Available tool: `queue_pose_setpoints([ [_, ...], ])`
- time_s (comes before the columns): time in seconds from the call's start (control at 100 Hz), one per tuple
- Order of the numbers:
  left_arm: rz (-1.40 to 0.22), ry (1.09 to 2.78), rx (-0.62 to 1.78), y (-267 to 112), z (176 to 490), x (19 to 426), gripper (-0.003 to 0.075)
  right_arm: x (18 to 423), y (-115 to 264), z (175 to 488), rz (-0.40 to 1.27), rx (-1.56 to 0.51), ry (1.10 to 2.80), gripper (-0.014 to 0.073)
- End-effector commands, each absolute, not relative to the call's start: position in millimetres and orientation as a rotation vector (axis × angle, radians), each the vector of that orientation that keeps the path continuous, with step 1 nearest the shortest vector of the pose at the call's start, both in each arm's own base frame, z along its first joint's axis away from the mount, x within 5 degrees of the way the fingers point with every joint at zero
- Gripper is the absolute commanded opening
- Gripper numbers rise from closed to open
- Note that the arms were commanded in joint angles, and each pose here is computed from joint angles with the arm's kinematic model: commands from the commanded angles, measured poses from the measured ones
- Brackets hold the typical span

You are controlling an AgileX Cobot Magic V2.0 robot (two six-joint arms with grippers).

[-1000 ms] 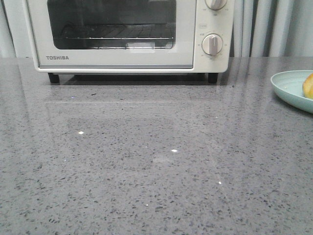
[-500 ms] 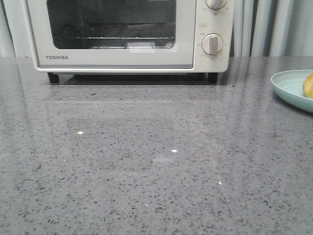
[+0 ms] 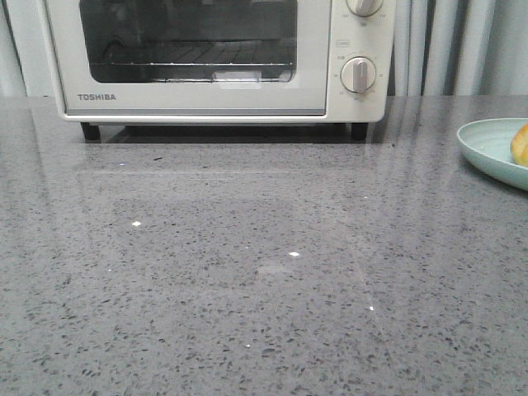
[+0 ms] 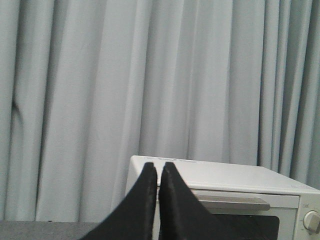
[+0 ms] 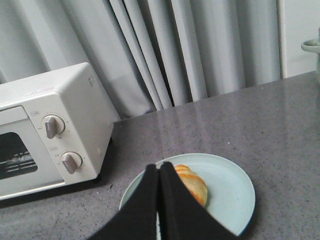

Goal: Put bread in oven
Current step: 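Hook the oven door handle with the left gripper and pull it down open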

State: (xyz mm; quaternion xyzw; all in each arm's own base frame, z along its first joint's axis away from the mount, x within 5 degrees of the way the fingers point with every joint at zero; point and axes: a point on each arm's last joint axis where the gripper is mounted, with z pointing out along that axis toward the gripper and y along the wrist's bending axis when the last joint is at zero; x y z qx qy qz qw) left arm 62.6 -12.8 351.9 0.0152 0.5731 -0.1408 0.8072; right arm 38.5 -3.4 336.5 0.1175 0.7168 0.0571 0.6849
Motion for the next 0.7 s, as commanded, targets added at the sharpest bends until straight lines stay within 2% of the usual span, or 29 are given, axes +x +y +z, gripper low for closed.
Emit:
queue_pose_setpoints([
  [0.0,-0.339,1.187,0.065,-18.9,380.2,74.8,-0.0022,46.3,-4.1,361.4,0.111,0.248,1.587,-0.0067],
  [0.26,-0.384,1.265,0.109,-40.3,404.9,130.1,-0.0021,71.8,-5.3,381.9,0.12,0.281,1.766,-0.0067],
  [0.55,-0.413,1.369,0.147,-69.4,408.5,196.6,-0.0021,91.0,-6.5,394.3,0.078,0.254,1.951,-0.0067],
  [0.69,-0.443,1.419,0.183,-89.6,402.9,223.8,-0.0021,94.8,-6.7,397.6,0.076,0.254,1.97,-0.0067],
])
